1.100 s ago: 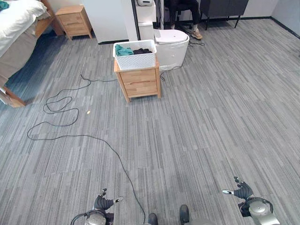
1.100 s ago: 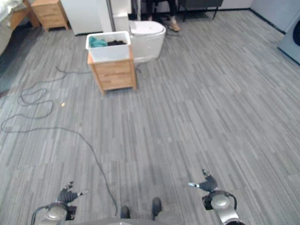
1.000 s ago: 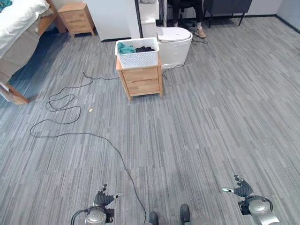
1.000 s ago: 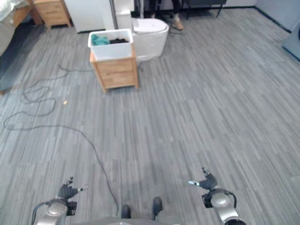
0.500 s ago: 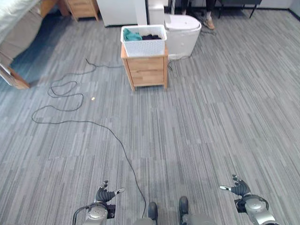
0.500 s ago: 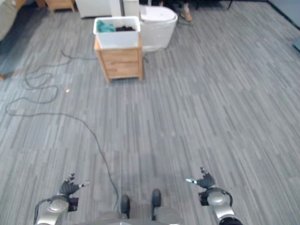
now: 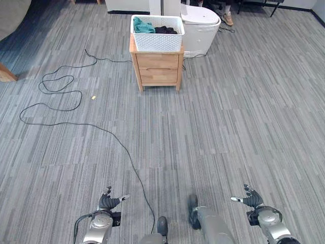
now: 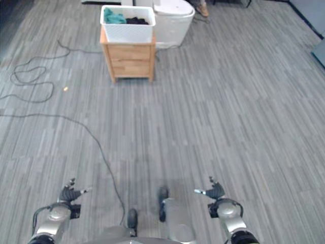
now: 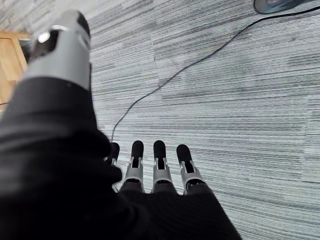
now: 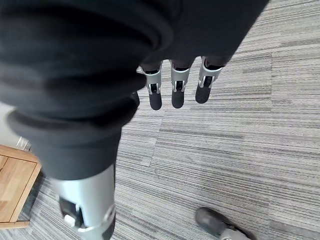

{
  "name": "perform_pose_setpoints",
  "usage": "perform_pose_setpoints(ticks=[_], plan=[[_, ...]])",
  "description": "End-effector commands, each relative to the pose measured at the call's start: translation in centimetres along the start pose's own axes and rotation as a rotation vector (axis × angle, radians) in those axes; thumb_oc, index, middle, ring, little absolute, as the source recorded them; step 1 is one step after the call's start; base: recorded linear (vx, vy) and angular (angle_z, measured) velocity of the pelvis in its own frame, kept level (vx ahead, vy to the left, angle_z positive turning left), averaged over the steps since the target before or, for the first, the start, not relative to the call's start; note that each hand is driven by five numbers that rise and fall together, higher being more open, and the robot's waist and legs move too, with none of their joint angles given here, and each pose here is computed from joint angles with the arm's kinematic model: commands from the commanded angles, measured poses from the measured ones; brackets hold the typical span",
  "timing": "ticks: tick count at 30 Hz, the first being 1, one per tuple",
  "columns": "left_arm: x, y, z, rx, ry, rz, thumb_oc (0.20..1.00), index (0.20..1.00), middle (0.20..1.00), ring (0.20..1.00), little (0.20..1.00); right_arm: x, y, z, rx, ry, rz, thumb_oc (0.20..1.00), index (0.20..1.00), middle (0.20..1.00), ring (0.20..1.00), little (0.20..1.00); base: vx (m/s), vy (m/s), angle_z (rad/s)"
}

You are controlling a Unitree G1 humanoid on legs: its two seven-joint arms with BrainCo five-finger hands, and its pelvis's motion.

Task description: Grab the laundry basket,head to the washer,open it,put in the laundry and shut it.

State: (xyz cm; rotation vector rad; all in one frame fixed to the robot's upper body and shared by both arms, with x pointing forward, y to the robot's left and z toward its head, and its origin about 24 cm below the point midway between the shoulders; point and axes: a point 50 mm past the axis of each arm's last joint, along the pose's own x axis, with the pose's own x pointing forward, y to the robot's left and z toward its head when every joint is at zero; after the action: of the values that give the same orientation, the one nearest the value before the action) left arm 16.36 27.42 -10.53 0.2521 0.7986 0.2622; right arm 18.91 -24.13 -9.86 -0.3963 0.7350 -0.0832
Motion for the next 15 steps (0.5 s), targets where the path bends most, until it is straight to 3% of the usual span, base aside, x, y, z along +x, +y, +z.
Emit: perform_pose_setpoints(ticks=[1, 9, 15], plan=[[-0.1, 0.3, 1.1, 0.015, -0.07, -0.001, 1.0, 1.0, 1.0, 1.0, 1.0, 0.1, -0.7, 0.3, -0.046, -0.023, -0.013, 1.0, 1.0, 1.0, 1.0, 1.0, 0.23, -0.157, 0.22], [-0.6, -1.6, 0.2, 0.035, -0.047, -0.081, 1.0, 1.0, 1.0, 1.0, 1.0, -0.4, -1.7, -1.6, -0.038, 0.033, -0.044, 1.0, 1.0, 1.0, 1.0, 1.0, 0.21, -0.187, 0.48], [-0.5, -2.1, 0.3, 0.077, -0.045, -0.103, 1.0, 1.0, 1.0, 1.0, 1.0, -0.3, -3.2, -1.3, -0.037, 0.031, -0.093, 1.0, 1.0, 1.0, 1.0, 1.0, 0.2, -0.04, -0.2]])
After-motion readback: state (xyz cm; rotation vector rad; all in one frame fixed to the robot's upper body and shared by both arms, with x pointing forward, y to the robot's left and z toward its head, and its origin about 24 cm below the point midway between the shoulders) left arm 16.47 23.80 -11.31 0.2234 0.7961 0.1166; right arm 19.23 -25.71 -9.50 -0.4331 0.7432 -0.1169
